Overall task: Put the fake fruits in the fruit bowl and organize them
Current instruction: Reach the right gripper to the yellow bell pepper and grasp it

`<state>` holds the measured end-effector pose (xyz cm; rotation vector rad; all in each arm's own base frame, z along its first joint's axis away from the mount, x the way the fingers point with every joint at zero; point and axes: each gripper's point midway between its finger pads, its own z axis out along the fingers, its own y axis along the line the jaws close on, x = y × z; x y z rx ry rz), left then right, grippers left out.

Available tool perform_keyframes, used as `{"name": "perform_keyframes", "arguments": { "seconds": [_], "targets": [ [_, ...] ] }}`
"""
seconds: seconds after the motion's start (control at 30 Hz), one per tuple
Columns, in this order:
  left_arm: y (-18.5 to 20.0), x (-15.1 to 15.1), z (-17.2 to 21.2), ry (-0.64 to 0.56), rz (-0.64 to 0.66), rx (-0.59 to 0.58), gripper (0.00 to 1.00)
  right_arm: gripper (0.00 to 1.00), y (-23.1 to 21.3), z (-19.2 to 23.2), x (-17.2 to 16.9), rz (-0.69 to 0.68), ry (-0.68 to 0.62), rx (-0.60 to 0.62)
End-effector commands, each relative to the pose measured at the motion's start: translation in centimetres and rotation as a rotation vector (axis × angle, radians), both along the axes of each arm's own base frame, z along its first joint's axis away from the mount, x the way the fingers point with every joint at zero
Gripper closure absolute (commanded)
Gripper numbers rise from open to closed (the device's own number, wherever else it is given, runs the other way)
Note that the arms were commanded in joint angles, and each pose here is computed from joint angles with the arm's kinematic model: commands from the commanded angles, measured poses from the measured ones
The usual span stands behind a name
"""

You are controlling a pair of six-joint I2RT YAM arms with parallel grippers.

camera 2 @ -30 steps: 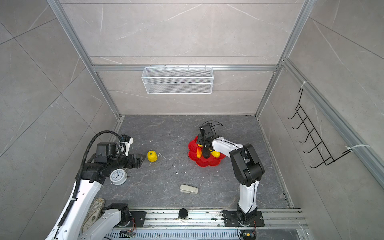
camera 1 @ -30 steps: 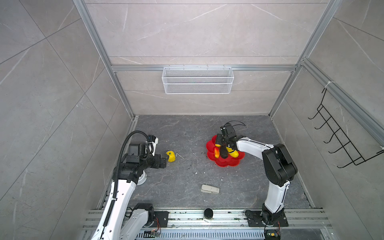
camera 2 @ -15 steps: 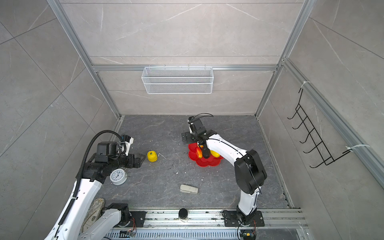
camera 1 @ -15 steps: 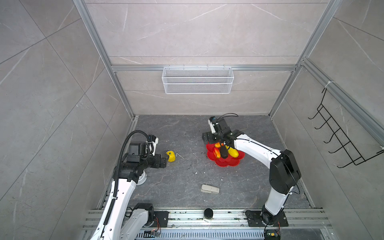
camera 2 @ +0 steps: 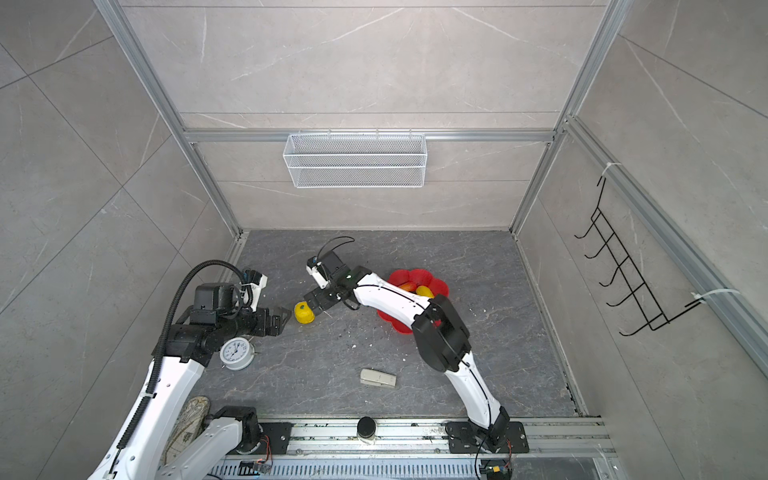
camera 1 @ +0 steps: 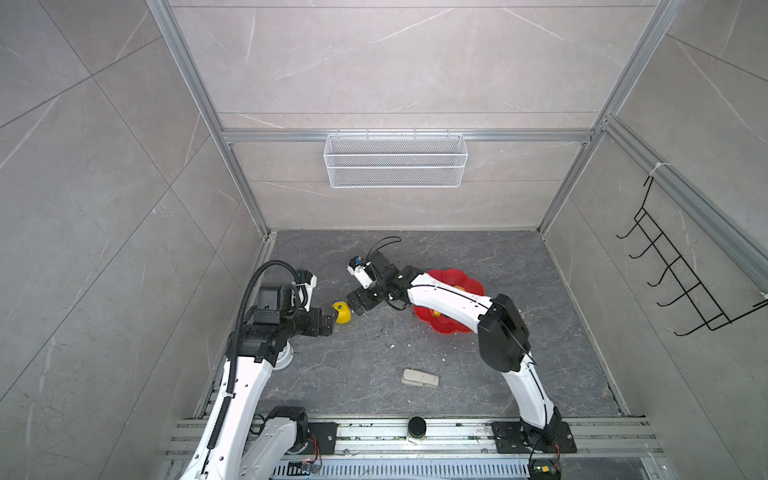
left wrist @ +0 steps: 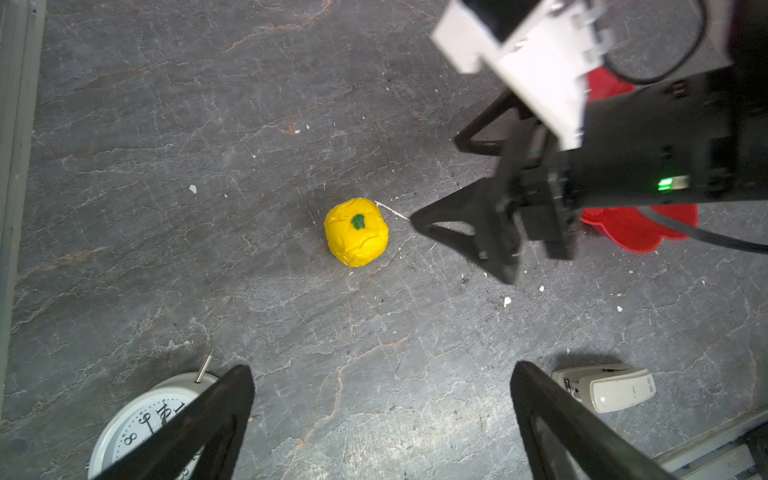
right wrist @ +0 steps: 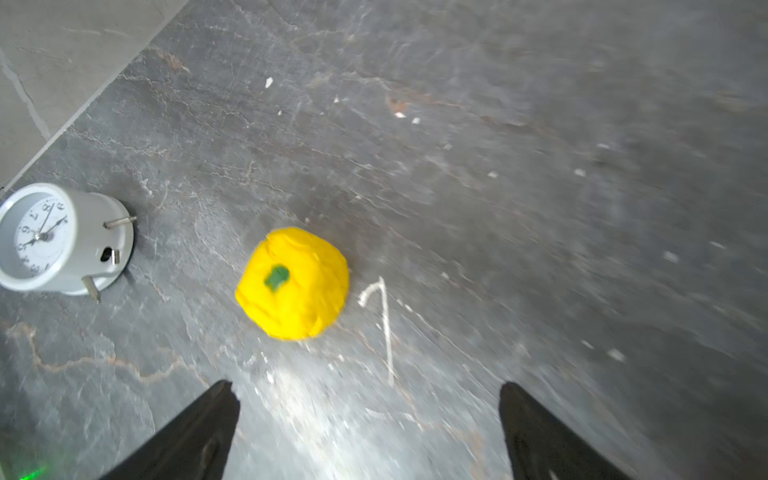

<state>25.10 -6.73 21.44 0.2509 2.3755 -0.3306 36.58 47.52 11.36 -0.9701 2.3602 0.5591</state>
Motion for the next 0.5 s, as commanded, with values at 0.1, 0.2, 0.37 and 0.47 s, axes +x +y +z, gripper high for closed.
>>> {"name": "perform_keyframes", "arguments": {
  "seconds": [0.1, 0.2, 0.37, 0.47],
  "targets": [
    [0.3, 0.1, 0.6, -0.023, 0.004, 0.014, 0.0, 0.0, 3.0, -3.2, -1.2, 0.01, 0.152, -0.041],
    [0.3, 0.0, 0.6, -0.028, 0.006, 0.016, 0.0, 0.0, 4.3, -4.5, -1.4, 0.017, 0.172, -0.048],
    [0.3, 0.0, 0.7, -0.03, 0.006, 0.016, 0.0, 0.0, 5.4, -5.6, -0.9, -0.011, 0.171, -0.05],
    [0.3, 0.0, 0.7, -0.031, 0.004, 0.015, 0.0, 0.0, 5.2, -6.9, -0.6, -0.027, 0.17, -0.072]
  ]
}}
